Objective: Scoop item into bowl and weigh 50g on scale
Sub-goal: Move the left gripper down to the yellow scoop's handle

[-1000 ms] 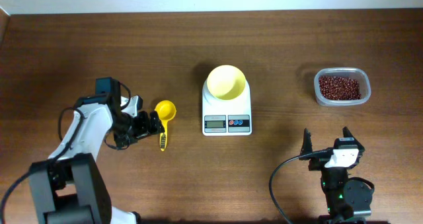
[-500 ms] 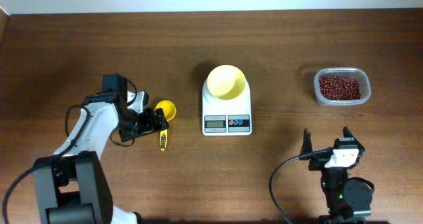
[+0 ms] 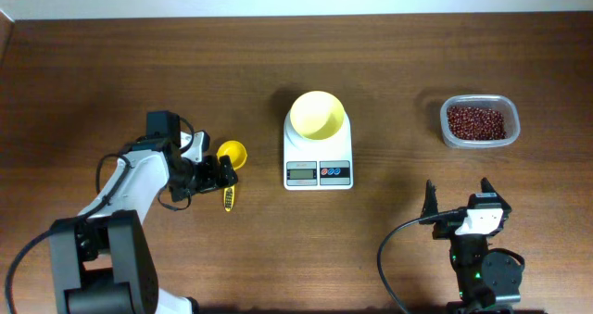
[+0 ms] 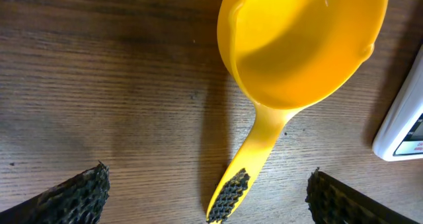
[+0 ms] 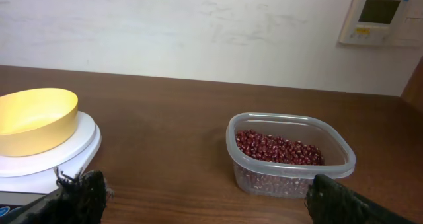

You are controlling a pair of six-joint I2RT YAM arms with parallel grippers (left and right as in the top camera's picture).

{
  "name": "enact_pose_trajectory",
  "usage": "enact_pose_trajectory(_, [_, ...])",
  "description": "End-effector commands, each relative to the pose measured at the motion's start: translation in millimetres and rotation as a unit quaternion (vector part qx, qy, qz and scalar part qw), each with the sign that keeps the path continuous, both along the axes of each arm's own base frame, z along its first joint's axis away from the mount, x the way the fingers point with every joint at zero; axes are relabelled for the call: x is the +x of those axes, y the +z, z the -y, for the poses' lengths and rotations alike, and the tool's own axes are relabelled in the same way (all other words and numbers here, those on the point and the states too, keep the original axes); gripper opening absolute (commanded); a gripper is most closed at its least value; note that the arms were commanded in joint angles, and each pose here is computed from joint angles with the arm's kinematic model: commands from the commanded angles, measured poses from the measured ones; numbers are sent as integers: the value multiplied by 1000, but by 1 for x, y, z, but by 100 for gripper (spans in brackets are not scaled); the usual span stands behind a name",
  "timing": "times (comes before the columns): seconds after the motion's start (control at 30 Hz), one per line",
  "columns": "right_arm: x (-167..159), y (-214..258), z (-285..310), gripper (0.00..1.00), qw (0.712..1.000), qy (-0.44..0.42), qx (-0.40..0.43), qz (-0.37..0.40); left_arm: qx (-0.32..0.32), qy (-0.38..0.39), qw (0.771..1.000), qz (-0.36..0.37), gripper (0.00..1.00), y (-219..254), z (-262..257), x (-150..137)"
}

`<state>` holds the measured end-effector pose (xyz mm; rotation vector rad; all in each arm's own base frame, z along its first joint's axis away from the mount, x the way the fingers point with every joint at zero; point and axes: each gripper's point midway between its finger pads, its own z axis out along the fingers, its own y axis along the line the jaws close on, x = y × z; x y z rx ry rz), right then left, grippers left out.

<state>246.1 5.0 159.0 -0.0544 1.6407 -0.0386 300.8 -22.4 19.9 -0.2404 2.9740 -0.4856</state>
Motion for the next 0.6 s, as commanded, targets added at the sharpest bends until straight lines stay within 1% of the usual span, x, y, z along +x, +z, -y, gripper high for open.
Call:
enact_pose_trajectory(0.0, [0, -3, 1, 99, 1000, -3, 3, -3, 3, -10, 1000, -7, 99, -5, 0, -4])
enact_pose_trajectory(0.57, [0, -3, 1, 99, 1000, -3, 3, -3, 3, -11, 1000, -8, 99, -5, 1, -5])
